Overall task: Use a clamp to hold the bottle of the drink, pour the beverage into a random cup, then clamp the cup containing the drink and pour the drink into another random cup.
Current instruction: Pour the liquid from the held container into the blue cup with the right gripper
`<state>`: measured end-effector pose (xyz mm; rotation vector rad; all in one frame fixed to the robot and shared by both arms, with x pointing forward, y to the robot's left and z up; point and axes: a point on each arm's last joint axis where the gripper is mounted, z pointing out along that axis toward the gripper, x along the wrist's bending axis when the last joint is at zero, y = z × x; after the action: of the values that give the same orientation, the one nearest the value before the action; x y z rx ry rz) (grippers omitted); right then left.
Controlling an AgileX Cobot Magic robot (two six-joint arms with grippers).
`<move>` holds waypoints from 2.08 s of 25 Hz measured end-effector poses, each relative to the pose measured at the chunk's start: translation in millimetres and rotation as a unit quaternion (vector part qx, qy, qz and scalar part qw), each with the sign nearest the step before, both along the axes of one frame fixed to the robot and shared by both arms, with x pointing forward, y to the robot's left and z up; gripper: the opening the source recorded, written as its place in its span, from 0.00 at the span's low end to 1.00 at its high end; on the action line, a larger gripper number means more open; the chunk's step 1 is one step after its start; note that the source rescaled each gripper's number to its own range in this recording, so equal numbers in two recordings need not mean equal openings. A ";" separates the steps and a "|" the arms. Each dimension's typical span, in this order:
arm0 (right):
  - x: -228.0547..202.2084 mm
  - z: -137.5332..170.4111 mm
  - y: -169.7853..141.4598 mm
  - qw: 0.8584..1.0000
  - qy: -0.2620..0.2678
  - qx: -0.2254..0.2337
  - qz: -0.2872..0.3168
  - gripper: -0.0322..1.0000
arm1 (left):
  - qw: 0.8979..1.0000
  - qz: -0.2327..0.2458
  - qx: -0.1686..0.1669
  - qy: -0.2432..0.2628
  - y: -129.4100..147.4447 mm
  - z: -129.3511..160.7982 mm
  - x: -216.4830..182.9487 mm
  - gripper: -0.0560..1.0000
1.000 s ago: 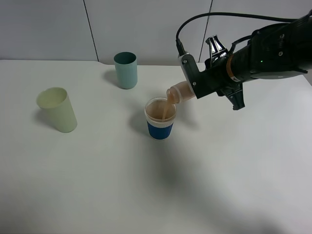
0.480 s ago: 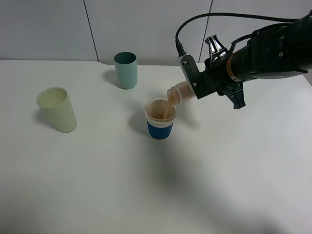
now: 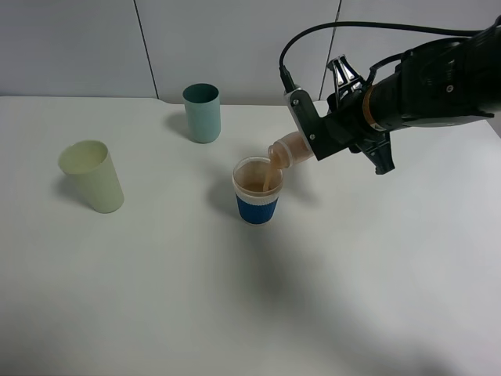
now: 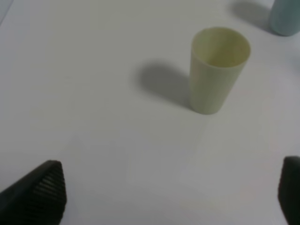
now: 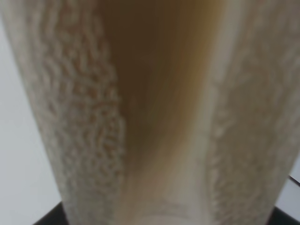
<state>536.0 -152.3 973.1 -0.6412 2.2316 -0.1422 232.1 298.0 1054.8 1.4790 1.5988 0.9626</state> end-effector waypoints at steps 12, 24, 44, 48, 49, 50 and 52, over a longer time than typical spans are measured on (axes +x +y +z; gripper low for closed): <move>-1.1 0.1 2.0 1.000 -0.001 -0.004 0.004 0.03 | 1.000 0.000 0.000 0.000 0.0 0.0 0.0 0.69; -1.2 1.0 1.6 1.000 -0.009 -0.025 0.006 0.03 | 1.000 0.000 0.000 0.000 0.0 0.0 0.0 0.69; 8.5 17.7 7.5 0.999 -0.036 -0.008 -0.005 0.03 | 1.000 0.000 0.000 0.000 0.0 0.0 0.0 0.69; 6.8 18.6 12.0 0.999 -0.038 -0.007 0.003 0.03 | 1.000 0.000 0.000 0.000 0.0 0.0 0.0 0.69; 6.1 18.6 13.2 0.999 -0.038 -0.009 0.006 0.03 | 1.000 0.000 0.000 0.000 0.0 0.0 0.0 0.69; 6.0 18.6 13.6 0.999 -0.038 -0.013 0.010 0.03 | 1.000 0.000 0.000 0.000 0.0 0.0 0.0 0.69; 6.0 18.6 13.5 0.999 -0.039 -0.019 0.015 0.03 | 1.000 0.000 0.000 0.000 0.0 0.0 0.0 0.69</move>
<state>541.9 -138.8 991.8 -0.6781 2.1476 -0.1916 232.1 298.0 1054.8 1.4790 1.5988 0.9626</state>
